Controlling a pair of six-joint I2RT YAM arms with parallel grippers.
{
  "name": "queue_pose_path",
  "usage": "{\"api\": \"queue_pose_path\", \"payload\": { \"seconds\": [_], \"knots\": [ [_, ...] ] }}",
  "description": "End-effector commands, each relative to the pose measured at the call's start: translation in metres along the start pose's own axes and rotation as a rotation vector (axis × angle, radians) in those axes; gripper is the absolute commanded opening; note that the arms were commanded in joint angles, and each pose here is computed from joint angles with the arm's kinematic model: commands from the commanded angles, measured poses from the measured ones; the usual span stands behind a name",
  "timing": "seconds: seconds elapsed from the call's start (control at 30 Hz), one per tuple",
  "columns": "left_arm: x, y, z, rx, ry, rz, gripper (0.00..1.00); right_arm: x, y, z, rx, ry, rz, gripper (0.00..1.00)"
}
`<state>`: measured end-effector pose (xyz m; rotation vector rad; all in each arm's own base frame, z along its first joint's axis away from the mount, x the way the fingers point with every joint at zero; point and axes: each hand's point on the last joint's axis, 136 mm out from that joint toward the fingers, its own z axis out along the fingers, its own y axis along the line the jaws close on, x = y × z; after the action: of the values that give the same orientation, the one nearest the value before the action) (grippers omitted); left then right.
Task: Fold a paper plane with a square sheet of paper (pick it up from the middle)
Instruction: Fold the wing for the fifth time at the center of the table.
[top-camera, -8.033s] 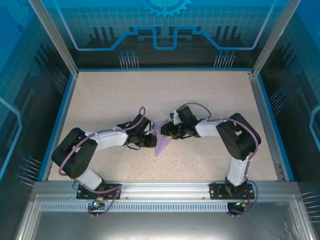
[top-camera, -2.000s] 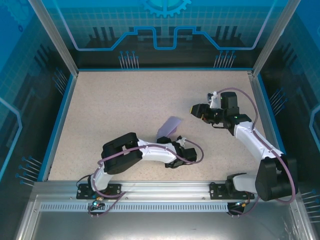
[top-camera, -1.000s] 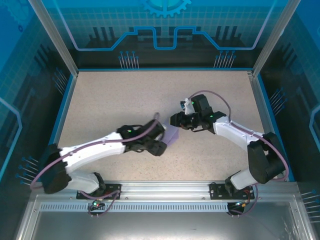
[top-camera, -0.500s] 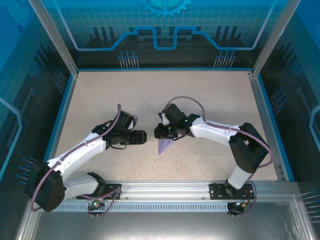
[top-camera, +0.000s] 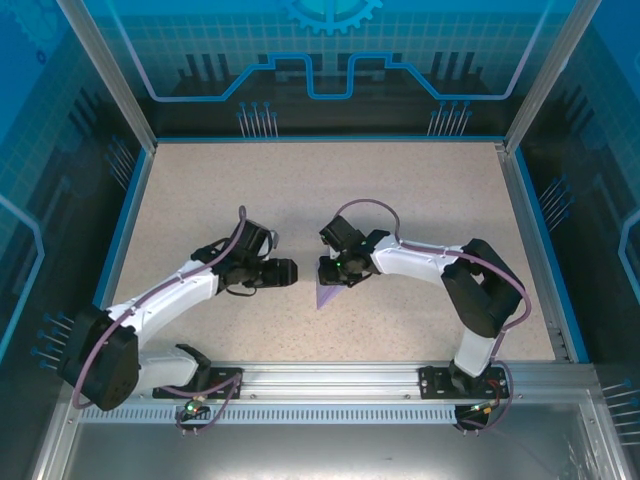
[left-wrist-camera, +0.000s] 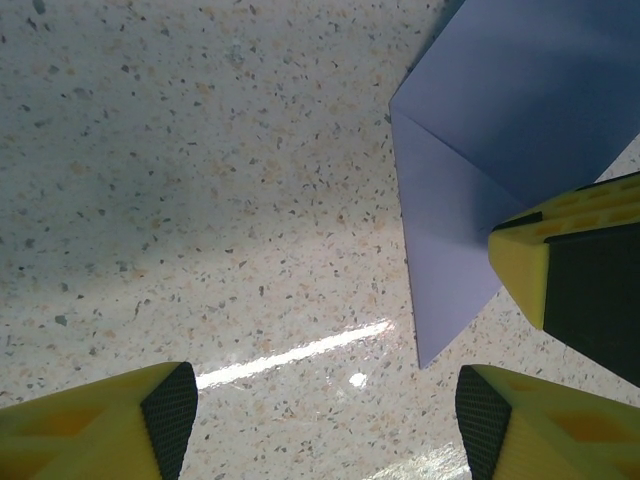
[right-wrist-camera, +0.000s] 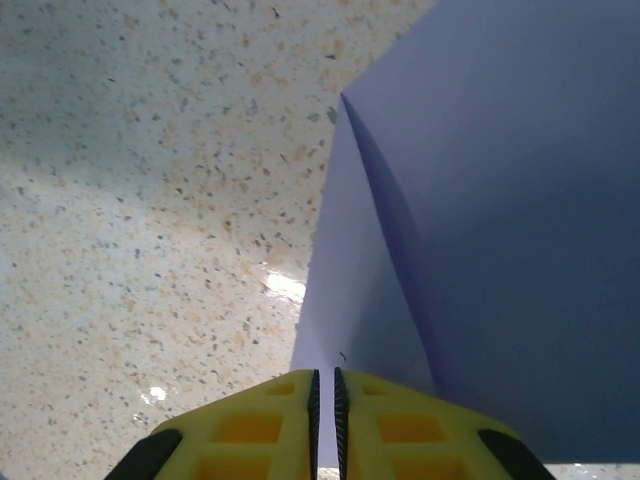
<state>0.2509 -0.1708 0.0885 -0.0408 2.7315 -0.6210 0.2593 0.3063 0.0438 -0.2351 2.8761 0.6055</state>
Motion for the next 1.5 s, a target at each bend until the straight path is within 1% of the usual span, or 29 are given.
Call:
{"api": "queue_pose_path", "payload": {
  "seconds": [0.0, 0.37, 0.47, 0.67, 0.83, 1.07, 1.17, 1.3, 1.47],
  "knots": [
    [0.0, -0.006, 0.004, 0.038, 0.018, -0.005, 0.72, 0.016, -0.014, 0.005, 0.055, 0.033, -0.01, 0.14],
    [0.0, -0.016, 0.017, 0.093, 0.057, -0.026, 0.72, 0.025, -0.025, 0.008, 0.047, 0.034, 0.012, 0.13],
    [0.001, -0.023, 0.019, 0.11, 0.062, -0.014, 0.71, 0.027, -0.029, 0.008, 0.035, 0.027, 0.018, 0.11],
    [0.003, -0.037, 0.028, 0.129, 0.078, 0.009, 0.71, 0.031, -0.034, 0.013, -0.06, 0.008, 0.059, 0.08],
    [0.003, -0.05, 0.035, 0.158, 0.082, 0.026, 0.71, 0.029, -0.035, 0.01, -0.148, -0.038, 0.074, 0.07],
    [0.001, -0.065, 0.049, 0.226, 0.089, 0.002, 0.7, 0.026, -0.038, 0.006, -0.258, -0.087, 0.092, 0.03],
    [-0.001, -0.071, 0.054, 0.256, 0.086, -0.014, 0.69, 0.026, -0.042, 0.006, -0.281, -0.101, 0.094, 0.0],
    [-0.004, -0.082, 0.059, 0.304, 0.083, -0.025, 0.68, 0.028, -0.048, 0.006, -0.298, -0.114, 0.101, 0.0],
    [-0.009, -0.085, 0.067, 0.313, 0.08, -0.051, 0.66, 0.03, -0.054, 0.006, -0.324, -0.131, 0.108, 0.0]
  ]
}}
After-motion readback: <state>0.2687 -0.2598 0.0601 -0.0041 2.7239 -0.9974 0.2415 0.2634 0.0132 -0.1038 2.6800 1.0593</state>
